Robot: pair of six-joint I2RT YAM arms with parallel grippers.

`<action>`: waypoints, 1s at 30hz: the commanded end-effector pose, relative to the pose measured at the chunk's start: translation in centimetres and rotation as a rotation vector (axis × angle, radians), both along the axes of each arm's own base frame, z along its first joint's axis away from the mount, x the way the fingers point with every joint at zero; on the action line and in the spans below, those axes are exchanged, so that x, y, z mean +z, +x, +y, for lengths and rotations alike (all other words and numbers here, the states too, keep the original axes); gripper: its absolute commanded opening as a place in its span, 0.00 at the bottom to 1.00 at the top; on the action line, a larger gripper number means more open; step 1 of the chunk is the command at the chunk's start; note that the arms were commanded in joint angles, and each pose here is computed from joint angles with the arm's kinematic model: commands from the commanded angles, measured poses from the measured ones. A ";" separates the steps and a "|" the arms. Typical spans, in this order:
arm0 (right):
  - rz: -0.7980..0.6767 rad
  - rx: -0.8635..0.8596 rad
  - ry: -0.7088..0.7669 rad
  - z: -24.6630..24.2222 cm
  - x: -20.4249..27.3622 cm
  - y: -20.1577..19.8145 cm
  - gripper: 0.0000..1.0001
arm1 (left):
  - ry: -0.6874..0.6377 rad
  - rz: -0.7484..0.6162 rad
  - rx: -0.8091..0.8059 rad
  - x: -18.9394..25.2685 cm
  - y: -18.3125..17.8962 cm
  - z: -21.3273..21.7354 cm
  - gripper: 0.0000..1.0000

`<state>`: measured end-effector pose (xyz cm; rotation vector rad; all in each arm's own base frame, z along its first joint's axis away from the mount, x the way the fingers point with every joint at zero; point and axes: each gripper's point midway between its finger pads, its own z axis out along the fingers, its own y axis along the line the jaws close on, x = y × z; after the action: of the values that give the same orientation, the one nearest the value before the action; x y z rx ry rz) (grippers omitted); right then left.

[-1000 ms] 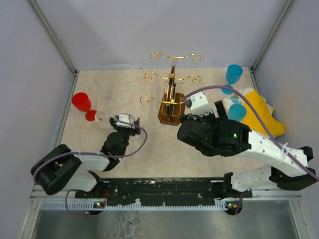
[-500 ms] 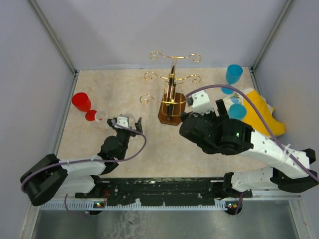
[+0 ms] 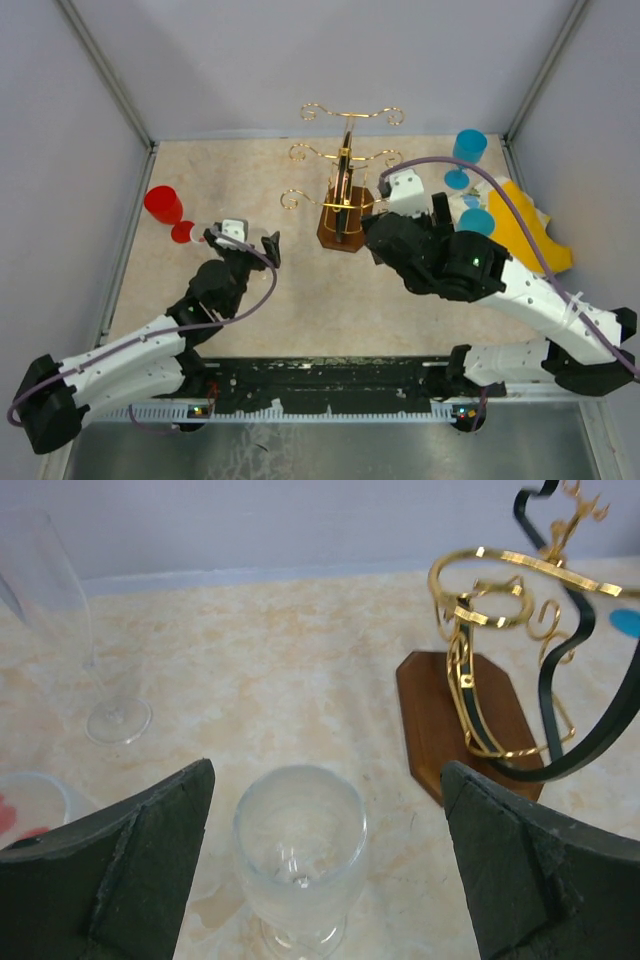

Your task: Take the wine glass off the wine glass rack

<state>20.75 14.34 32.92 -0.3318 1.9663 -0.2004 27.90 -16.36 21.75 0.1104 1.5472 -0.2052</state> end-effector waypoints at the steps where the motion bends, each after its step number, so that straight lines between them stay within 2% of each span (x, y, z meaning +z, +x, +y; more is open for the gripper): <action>1: 0.023 0.014 0.193 1.2 1.2 1.4 0.99 | -0.011 0.088 -0.045 1.8 -0.9 -0.6 1.00; 4: 0.056 0.022 0.345 1.1 2.6 3.3 0.99 | -0.019 0.112 -0.035 4.3 -0.8 -0.6 1.00; 7: 0.129 -0.018 0.506 0.0 3.1 6.6 0.99 | -0.016 0.131 0.052 7.8 0.3 -0.2 1.00; 10: 0.205 -0.045 0.550 -0.4 1.9 9.8 0.99 | 0.020 0.148 0.084 11.0 2.4 -0.5 1.00; 13: 0.227 -0.071 0.583 -1.0 1.7 12.2 0.99 | -0.002 0.240 0.091 12.5 5.9 0.9 1.00; 17: 0.233 -0.081 0.633 -1.7 1.7 15.0 0.99 | -0.071 0.432 0.146 11.3 10.8 5.1 1.00; 19: 0.240 -0.106 0.645 -2.5 1.4 16.1 0.99 | -0.064 0.528 0.142 9.9 12.5 5.7 1.00; 24: 0.211 -0.131 0.640 -3.8 1.7 17.5 0.99 | -0.066 0.547 0.112 9.7 13.5 5.0 1.00; 30: 0.248 -0.143 0.620 -4.0 0.5 17.9 0.99 | -0.047 0.575 0.106 8.3 13.3 5.0 1.00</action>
<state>37.78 10.04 31.36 0.2362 2.2429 0.3439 42.13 -10.87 29.67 -0.0992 2.1049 -0.1546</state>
